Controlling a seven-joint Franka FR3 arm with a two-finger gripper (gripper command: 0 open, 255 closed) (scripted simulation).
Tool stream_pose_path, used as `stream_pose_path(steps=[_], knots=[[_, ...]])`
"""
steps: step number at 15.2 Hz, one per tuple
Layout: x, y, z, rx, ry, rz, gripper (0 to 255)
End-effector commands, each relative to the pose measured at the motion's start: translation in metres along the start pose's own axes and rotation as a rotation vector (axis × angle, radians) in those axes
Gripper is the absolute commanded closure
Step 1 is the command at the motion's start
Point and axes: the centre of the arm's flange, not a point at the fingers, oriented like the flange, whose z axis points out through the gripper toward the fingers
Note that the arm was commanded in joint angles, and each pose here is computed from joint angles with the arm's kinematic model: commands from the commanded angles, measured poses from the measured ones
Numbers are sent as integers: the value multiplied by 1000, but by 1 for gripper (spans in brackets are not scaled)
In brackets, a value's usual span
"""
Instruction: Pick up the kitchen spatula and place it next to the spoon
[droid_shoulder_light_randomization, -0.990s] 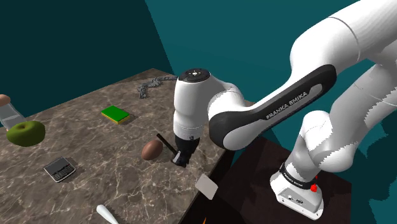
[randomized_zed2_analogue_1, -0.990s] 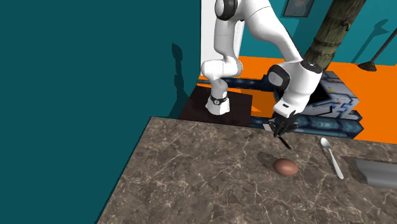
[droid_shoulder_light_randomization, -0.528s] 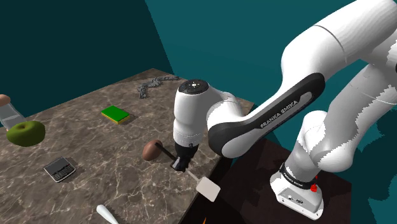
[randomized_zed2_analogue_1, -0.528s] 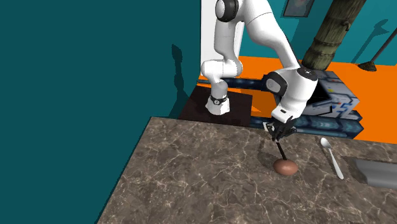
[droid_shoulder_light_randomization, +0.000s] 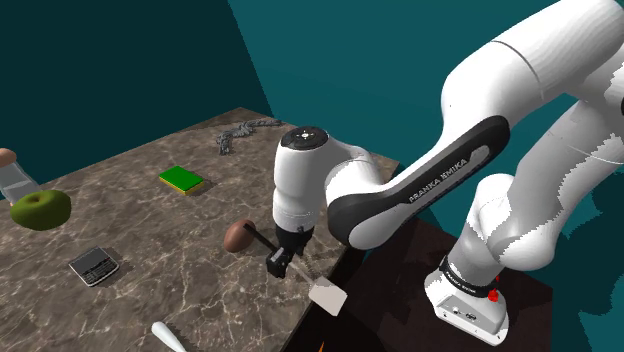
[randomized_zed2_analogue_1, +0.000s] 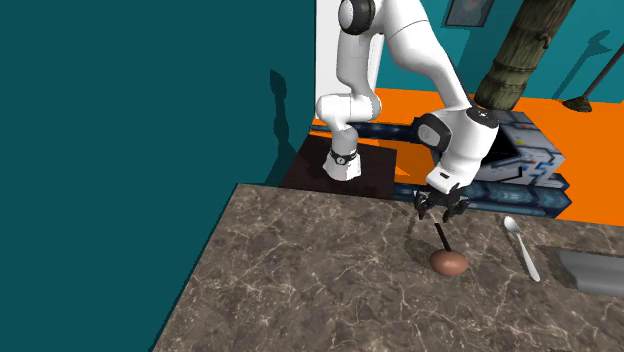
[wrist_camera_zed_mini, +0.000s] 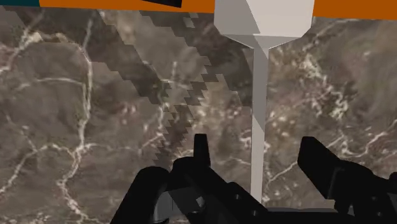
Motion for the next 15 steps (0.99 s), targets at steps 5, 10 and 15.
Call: stream_pose_path(steps=[5, 10, 15], knots=[[0, 0, -13, -1, -2, 0, 0], [0, 0, -49, -1, -2, 0, 0], [0, 0, -49, -1, -2, 0, 0]])
